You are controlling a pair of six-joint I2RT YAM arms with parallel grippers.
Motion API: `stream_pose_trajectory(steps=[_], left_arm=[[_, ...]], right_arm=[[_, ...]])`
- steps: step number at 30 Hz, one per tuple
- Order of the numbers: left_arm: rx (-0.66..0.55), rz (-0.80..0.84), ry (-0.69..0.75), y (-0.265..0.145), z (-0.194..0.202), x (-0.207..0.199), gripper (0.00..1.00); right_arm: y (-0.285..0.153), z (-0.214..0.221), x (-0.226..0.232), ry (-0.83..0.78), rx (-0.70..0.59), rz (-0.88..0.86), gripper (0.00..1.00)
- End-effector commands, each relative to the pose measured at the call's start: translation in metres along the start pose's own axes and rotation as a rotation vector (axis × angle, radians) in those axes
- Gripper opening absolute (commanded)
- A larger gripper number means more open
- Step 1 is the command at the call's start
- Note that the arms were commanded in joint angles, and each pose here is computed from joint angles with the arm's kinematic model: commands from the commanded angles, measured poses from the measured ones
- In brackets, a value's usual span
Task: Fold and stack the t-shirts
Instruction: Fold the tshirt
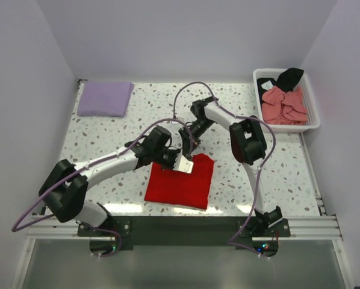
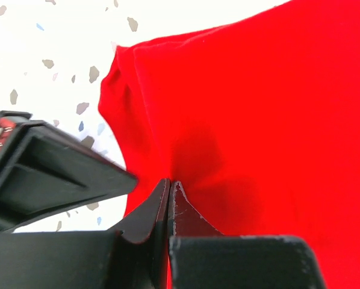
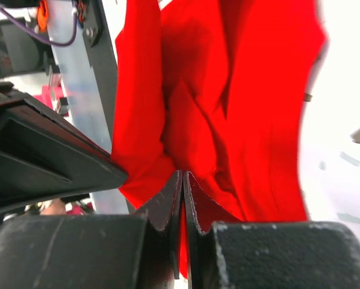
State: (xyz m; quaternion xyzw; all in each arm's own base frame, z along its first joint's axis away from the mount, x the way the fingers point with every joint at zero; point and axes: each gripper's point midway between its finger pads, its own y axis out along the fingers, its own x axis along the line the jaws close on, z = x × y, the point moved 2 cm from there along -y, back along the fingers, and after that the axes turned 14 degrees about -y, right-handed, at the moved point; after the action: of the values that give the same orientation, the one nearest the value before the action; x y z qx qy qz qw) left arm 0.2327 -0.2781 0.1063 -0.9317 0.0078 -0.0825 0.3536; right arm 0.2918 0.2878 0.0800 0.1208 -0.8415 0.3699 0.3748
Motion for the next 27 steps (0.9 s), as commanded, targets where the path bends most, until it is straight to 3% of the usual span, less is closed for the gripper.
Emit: stream_pose_trajectory(steps=[1, 12, 27], left_arm=[[-0.033, -0.084, 0.088, -0.006, -0.011, 0.011, 0.0], [-0.061, -0.157, 0.164, -0.014, -0.022, 0.02, 0.0], [-0.142, -0.343, 0.297, -0.03, -0.057, 0.059, 0.0]], right_arm=[[0.012, 0.006, 0.023, -0.004, 0.03, -0.079, 0.05], [0.052, 0.044, -0.025, 0.099, 0.137, -0.085, 0.03], [0.057, 0.064, -0.026, 0.106, 0.182, -0.12, 0.03]])
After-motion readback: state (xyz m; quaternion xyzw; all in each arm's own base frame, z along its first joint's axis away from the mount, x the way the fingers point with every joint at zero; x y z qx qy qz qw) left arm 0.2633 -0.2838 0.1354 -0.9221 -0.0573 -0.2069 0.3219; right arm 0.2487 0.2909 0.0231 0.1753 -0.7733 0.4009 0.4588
